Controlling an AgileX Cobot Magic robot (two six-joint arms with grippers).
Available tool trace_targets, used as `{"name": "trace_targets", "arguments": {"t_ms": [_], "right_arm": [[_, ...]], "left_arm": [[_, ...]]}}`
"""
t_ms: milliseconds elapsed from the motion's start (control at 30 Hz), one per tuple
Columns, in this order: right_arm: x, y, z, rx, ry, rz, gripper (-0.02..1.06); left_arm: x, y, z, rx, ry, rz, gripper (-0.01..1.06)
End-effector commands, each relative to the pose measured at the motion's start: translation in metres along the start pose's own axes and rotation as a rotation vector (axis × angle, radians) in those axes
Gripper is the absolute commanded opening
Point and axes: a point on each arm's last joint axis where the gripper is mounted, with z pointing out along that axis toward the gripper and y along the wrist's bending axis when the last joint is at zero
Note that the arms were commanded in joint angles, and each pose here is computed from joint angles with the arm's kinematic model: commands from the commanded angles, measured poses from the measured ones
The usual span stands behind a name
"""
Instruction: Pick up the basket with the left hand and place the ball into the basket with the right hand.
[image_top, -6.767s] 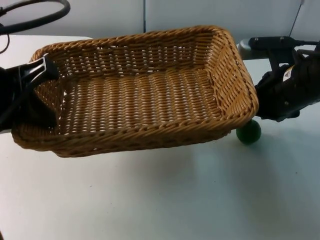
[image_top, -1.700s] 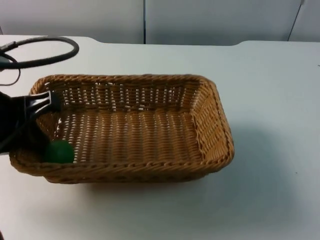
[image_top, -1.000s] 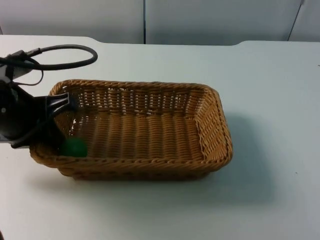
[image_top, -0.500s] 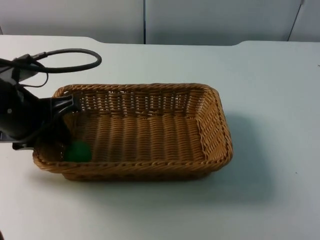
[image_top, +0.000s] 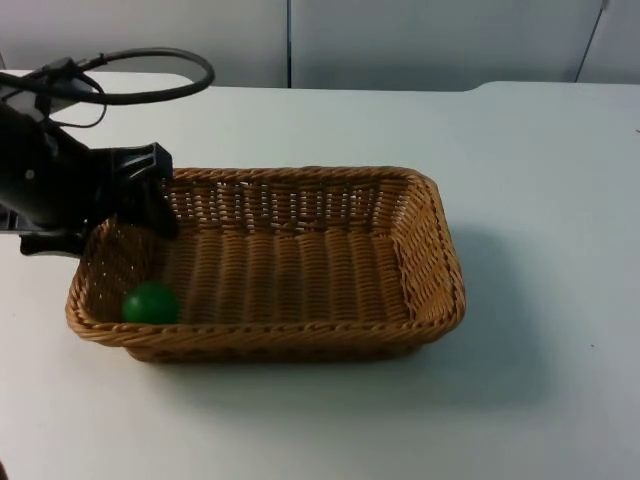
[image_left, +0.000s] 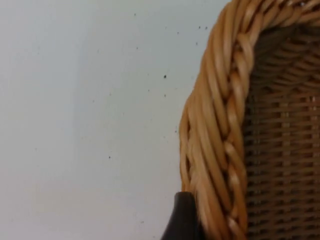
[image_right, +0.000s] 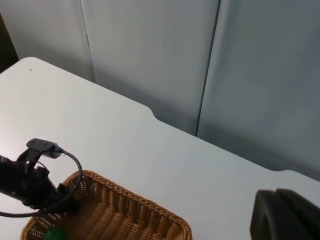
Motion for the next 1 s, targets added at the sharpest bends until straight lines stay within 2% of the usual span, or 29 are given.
{"name": "trace_targets", "arguments": {"t_ms": [0,300,600,633,700,733,767,833,967], "right_arm": [[0.000,-0.001,-0.005,0.003,-0.015,0.002,0.00],[0.000,-0.001,-0.005,0.007,-0.015,0.001,0.00],[0.000,-0.001,-0.005,0.007,-0.015,0.001,0.00],[0.000,-0.001,-0.005,0.007,-0.015,0.001,0.00],[0.000,-0.001,-0.005,0.009,-0.015,0.000,0.00],[0.000,-0.001,-0.005,0.009,-0.015,0.000,0.00],[0.000,-0.002,-0.005,0.017,-0.015,-0.003,0.00],[0.000,-0.002,-0.005,0.022,-0.015,-0.004,0.00],[0.000,-0.003,-0.008,0.024,-0.022,-0.008,0.00]], "left_arm": [[-0.003,-0.001,-0.001,0.002,0.005,0.027,0.68],[-0.008,0.003,-0.010,-0.050,-0.014,0.070,0.68],[-0.019,0.011,-0.039,-0.038,-0.045,0.054,0.65],[-0.019,0.011,-0.042,-0.028,-0.040,0.055,0.60],[-0.018,0.009,-0.050,-0.012,-0.022,0.077,0.42],[-0.018,0.009,-0.050,-0.012,-0.022,0.077,0.42],[-0.018,0.007,-0.055,-0.009,-0.017,0.104,0.31],[-0.016,-0.001,-0.068,0.004,-0.002,0.159,0.01],[-0.011,-0.015,-0.099,0.015,-0.038,0.228,0.00]]}}
